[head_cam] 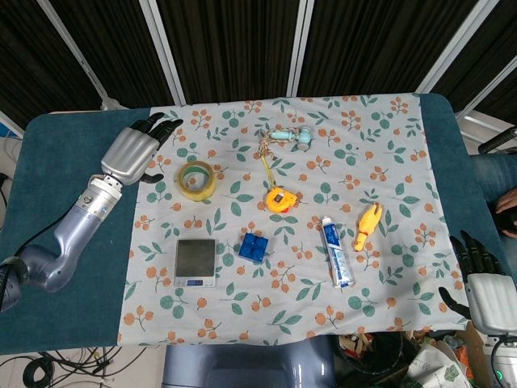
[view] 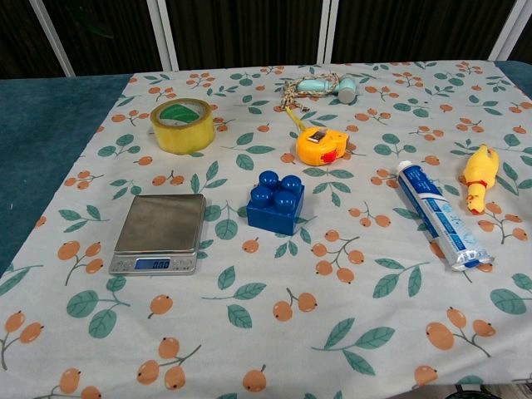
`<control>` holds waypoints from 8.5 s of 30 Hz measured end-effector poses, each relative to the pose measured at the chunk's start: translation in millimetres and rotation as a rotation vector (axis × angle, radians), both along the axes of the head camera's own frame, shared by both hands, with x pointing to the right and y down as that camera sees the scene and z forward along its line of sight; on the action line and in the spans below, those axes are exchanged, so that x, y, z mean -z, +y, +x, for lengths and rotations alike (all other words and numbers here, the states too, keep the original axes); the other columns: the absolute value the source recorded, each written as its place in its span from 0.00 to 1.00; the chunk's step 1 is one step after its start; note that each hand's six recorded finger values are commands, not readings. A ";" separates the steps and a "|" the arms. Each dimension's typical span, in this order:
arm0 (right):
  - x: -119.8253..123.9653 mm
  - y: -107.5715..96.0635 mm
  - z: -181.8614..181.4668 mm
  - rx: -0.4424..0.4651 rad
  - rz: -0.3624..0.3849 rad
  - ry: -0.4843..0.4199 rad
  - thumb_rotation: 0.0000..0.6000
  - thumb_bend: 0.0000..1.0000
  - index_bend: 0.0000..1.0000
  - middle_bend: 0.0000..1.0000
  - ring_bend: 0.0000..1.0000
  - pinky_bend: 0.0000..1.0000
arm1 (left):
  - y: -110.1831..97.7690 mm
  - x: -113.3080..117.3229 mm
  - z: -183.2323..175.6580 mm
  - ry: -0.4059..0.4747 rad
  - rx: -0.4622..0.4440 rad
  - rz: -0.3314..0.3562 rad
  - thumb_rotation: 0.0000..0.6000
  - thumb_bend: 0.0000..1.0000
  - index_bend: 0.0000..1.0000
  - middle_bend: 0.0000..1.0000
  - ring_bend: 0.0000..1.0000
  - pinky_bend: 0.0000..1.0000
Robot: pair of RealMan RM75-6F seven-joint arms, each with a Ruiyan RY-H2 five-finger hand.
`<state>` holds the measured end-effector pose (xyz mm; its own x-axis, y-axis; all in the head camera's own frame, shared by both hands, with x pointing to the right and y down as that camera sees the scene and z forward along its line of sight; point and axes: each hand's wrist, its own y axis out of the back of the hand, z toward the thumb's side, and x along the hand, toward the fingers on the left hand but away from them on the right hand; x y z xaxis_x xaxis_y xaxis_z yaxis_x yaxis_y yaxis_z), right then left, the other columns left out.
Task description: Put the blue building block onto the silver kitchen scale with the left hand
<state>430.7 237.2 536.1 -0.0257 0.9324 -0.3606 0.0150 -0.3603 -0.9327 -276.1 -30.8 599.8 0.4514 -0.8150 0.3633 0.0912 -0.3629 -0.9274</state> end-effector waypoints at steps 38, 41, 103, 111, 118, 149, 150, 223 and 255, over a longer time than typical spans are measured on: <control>1.2 1.7 2.9 -0.018 -0.004 0.003 1.00 0.15 0.00 0.00 0.07 0.18 | 9.4 6.2 3.0 0.047 0.015 -0.058 1.00 0.06 0.03 0.16 0.07 0.23; 1.0 2.1 4.4 -0.024 -0.008 0.003 1.00 0.15 0.00 0.00 0.07 0.18 | 18.5 13.0 0.6 0.073 0.023 -0.104 1.00 0.06 0.03 0.18 0.11 0.24; 2.1 4.0 6.9 -0.052 -0.008 0.012 1.00 0.21 0.00 0.00 0.07 0.18 | 314.6 -60.0 -49.3 0.017 0.072 -0.624 1.00 0.45 0.04 0.74 0.79 0.84; 2.2 3.7 7.5 -0.053 -0.010 0.014 1.00 0.21 0.00 0.00 0.07 0.18 | 315.4 -62.2 -42.1 0.022 0.049 -0.644 1.00 0.45 0.05 0.74 0.79 0.84; 2.2 3.3 7.4 -0.052 -0.009 0.014 1.00 0.21 0.00 0.00 0.07 0.18 | 319.0 -62.9 -39.8 0.012 0.027 -0.654 1.00 0.45 0.06 0.74 0.79 0.84; 1.8 3.1 8.2 -0.056 -0.011 0.018 1.00 0.22 0.00 0.00 0.07 0.18 | 319.8 -67.1 -36.5 0.002 0.002 -0.665 1.00 0.45 0.06 0.73 0.79 0.84; 1.8 3.1 8.3 -0.056 -0.011 0.018 1.00 0.21 0.00 0.00 0.07 0.18 | 319.7 -67.2 -36.9 0.000 0.002 -0.665 1.00 0.45 0.06 0.73 0.79 0.84; -1.1 1.8 11.2 -0.070 -0.025 0.028 1.00 0.21 0.00 0.00 0.07 0.18 | 108.1 -77.1 66.6 0.130 -0.029 -0.494 1.00 0.00 0.00 0.14 0.09 0.21; -0.2 2.2 10.2 -0.065 -0.023 0.022 1.00 0.21 0.00 0.00 0.07 0.18 | 141.3 -116.1 168.3 0.136 -0.235 -0.663 1.00 0.00 0.08 0.27 0.18 0.23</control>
<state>440.9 239.4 536.3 -0.0937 0.9201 -0.3804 0.0182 -0.3804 -0.9246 -107.8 110.6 715.9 0.6643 -0.3176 0.6766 0.1353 -0.8392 -0.5267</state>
